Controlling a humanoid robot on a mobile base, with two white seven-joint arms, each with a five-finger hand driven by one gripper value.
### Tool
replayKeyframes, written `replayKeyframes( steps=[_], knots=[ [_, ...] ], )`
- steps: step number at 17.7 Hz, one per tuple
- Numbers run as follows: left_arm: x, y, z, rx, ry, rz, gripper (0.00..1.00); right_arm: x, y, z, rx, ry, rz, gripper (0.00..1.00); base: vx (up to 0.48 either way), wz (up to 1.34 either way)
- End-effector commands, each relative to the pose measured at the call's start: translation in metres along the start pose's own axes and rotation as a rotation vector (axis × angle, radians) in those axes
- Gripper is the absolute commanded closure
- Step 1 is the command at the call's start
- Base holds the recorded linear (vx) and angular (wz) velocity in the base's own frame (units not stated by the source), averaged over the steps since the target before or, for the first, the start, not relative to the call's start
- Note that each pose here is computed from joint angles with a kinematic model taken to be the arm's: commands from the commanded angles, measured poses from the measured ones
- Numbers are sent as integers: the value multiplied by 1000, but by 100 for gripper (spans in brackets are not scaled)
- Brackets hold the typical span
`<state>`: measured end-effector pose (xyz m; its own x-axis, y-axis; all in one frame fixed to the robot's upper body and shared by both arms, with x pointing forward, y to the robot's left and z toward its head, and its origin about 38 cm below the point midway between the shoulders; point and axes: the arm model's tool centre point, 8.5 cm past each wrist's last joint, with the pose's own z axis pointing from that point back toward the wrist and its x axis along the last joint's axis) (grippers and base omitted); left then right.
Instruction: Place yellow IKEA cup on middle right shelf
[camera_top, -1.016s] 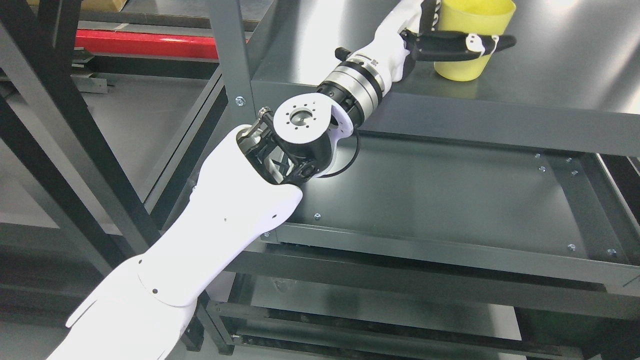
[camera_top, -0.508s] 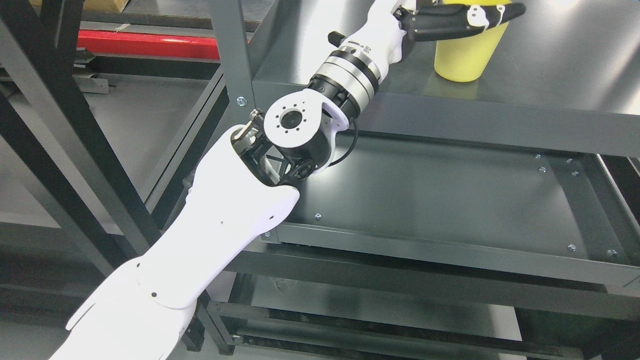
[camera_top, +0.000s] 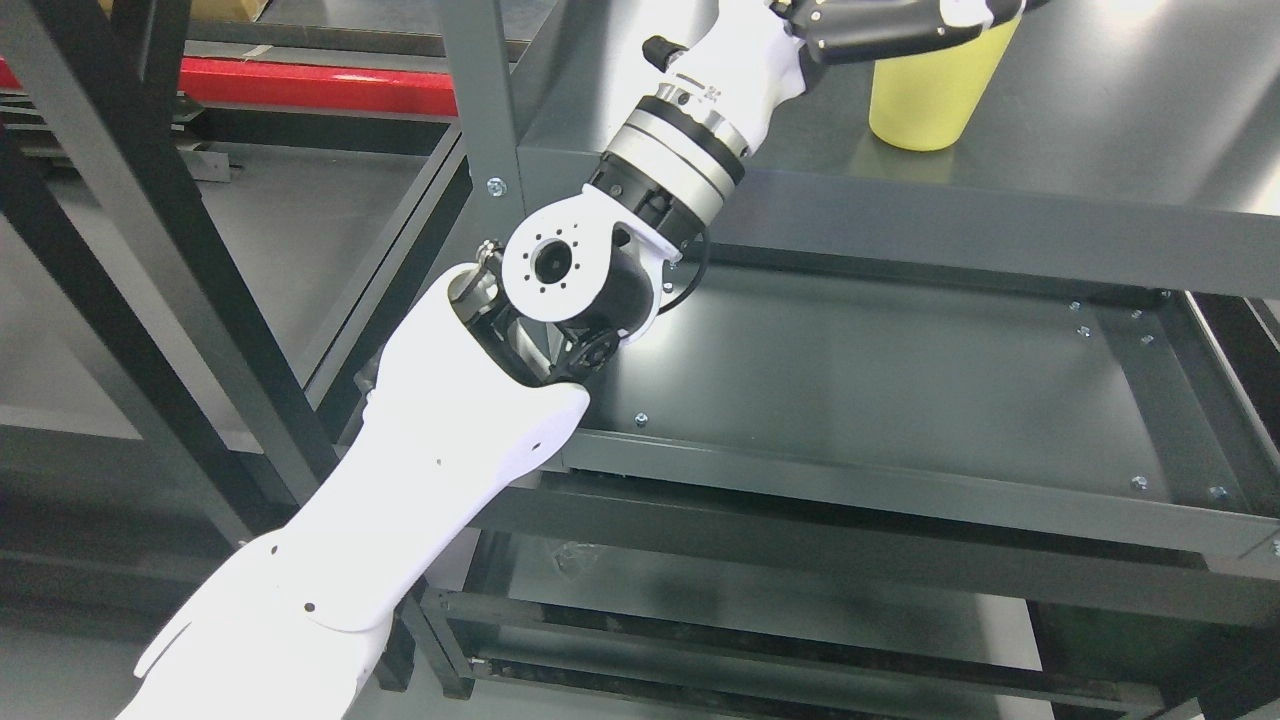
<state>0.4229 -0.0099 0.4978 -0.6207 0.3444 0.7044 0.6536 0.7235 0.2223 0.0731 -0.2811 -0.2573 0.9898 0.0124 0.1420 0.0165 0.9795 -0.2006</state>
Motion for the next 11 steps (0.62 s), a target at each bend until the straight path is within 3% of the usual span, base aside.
replayKeyframes(
  steps=[1,4,6,11],
  knots=[
    [9,14,15,9,-47,-21,1,-9,-10,-1,-13,12,-4,1,-68,0],
    [5,5,20,-72,-41,-15,1,-8,-10,-1,-13,10,-4,1,-103,-18],
    [-13,-12,31,-205,1,9,1,-9,-10,-1,-13,12,-4,1,-115,-71],
    [-95,-69,81,-463,215,85,1,-9,-10,-1,-13,12,-4,1,-133,-4]
  ],
)
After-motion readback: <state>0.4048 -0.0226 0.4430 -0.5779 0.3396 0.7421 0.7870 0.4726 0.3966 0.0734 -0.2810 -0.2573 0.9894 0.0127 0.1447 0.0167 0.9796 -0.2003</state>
